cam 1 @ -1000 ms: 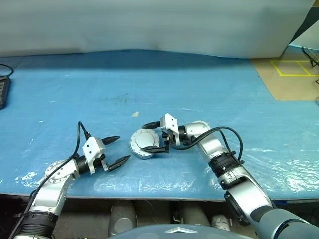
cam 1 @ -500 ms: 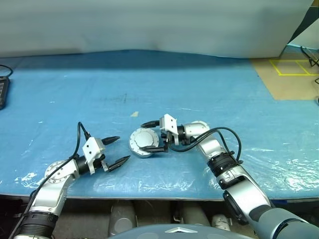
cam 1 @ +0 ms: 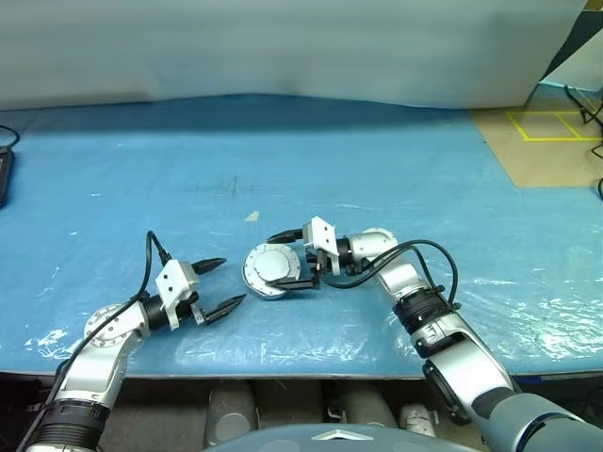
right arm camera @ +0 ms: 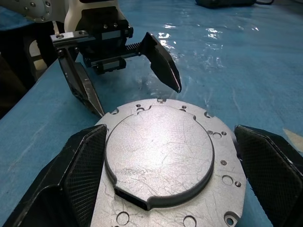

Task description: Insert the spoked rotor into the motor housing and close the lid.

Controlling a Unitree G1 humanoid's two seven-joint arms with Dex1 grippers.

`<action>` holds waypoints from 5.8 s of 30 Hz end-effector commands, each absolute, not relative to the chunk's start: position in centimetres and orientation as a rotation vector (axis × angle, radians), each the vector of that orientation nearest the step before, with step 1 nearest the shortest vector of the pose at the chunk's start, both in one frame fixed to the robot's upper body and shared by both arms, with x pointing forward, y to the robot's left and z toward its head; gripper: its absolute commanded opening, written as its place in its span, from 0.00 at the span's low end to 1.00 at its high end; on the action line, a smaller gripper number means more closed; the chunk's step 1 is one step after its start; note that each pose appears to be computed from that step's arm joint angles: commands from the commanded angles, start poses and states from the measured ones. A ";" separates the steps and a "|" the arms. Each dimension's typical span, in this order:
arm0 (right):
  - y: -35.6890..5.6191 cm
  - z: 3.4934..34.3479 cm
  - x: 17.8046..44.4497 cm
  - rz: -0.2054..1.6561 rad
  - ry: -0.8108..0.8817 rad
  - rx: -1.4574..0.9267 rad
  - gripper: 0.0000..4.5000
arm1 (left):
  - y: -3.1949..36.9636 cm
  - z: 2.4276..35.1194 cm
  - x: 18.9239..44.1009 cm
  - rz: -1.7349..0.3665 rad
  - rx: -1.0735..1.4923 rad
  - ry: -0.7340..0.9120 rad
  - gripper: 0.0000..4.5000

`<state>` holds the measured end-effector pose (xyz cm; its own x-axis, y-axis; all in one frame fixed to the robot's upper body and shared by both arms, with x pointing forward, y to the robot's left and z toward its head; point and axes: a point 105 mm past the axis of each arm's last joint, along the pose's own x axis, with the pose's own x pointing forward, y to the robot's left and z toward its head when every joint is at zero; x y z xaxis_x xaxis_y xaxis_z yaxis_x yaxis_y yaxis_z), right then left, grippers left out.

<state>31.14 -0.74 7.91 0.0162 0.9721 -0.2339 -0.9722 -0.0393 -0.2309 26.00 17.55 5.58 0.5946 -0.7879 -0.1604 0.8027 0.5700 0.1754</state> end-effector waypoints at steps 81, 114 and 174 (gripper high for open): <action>0.4 8.9 31.2 1.579 -0.028 -0.375 0.99 | 18.1 5.7 25.6 -0.906 0.237 0.063 1.00; 1.2 9.8 31.7 1.535 0.030 -0.371 0.65 | 18.2 5.5 25.5 -0.899 0.235 0.068 1.00; -0.5 5.8 32.3 1.484 0.168 -0.524 0.65 | 17.0 9.7 27.7 -0.916 -0.009 0.028 0.00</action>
<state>31.96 0.82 8.11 0.0607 0.9438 -0.3249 -0.9659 -0.0265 -0.2574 27.66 17.42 8.89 0.6266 -0.7785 -0.0374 0.7768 0.6277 -0.0510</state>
